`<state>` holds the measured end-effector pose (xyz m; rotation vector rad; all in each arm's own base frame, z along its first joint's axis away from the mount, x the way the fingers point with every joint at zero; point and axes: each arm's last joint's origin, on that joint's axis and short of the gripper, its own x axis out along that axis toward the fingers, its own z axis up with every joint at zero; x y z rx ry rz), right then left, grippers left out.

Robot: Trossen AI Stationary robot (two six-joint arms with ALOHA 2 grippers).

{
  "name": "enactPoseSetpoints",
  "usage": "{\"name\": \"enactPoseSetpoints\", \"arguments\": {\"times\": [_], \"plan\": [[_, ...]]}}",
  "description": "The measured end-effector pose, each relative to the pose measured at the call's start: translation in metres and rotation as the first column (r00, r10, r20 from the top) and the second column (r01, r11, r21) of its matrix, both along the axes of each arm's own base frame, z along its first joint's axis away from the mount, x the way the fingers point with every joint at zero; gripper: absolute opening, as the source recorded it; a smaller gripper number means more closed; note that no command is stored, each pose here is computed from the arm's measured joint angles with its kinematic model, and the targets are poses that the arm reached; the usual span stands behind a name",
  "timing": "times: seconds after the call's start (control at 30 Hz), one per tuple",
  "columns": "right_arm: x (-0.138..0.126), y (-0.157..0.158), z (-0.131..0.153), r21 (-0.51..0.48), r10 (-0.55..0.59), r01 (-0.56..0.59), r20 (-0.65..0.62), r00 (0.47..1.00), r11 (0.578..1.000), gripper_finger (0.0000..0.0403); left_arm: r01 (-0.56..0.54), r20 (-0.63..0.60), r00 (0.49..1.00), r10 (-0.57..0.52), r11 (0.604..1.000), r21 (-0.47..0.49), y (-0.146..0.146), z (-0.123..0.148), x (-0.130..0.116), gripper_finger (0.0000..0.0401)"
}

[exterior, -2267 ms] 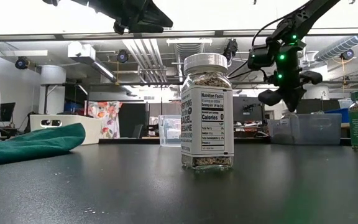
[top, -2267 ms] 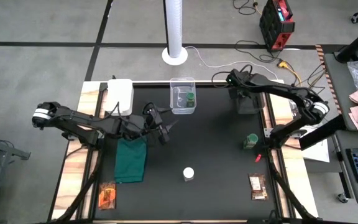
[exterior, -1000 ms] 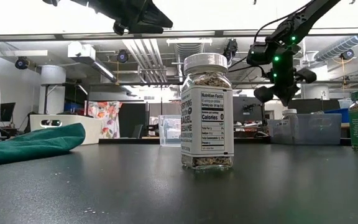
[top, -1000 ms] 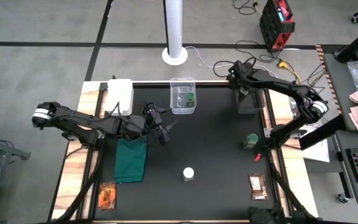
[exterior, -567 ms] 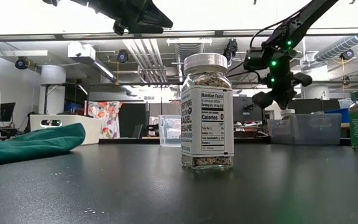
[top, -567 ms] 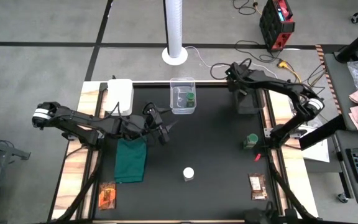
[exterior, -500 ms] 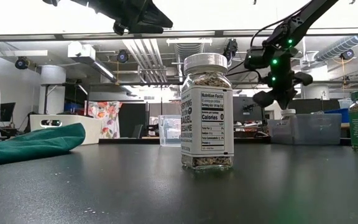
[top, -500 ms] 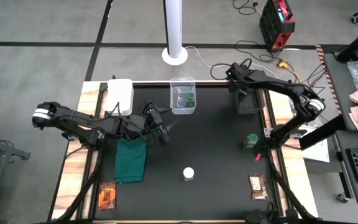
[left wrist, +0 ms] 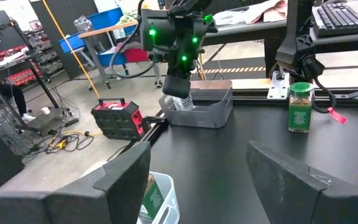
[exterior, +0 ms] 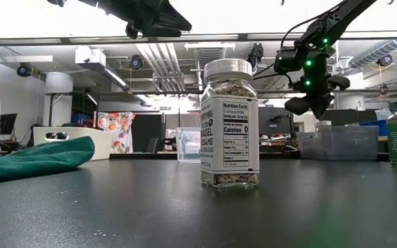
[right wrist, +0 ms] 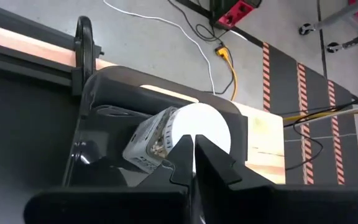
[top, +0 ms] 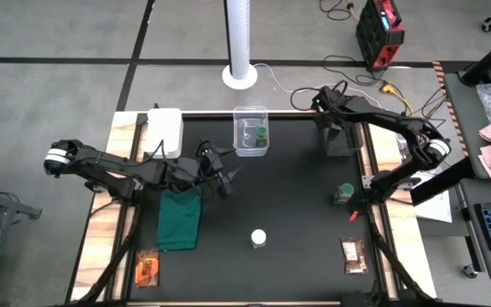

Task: Sort spices by type
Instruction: Put the top white seasoning bottle into the black bin

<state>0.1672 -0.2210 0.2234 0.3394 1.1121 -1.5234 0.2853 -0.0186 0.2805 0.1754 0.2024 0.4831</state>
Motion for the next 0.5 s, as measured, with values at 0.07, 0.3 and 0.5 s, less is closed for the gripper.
{"name": "enactPoseSetpoints", "arguments": {"times": [0.07, 0.3, 0.5], "plan": [[0.000, 0.001, 0.000, -0.002, -0.011, 0.011, 0.009, 1.000, 1.000, 0.0009, 0.000, 0.000, 1.000, 0.000, 1.000, 0.000, 0.000, 0.000, 0.000, 0.0249], [-0.001, 0.010, -0.005, 0.129, -0.051, 0.039, 0.093, 0.994, 0.991, 0.0009, 0.000, 0.000, 1.000, 0.000, 1.000, 0.000, 0.000, 0.000, 0.000, 0.0249], [-0.003, 0.008, -0.008, 0.085, -0.099, 0.096, 0.038, 0.994, 0.992, 0.0009, 0.000, -0.001, 1.000, 0.000, 1.000, 0.000, 0.000, 0.000, 0.000, 0.0249]]}}
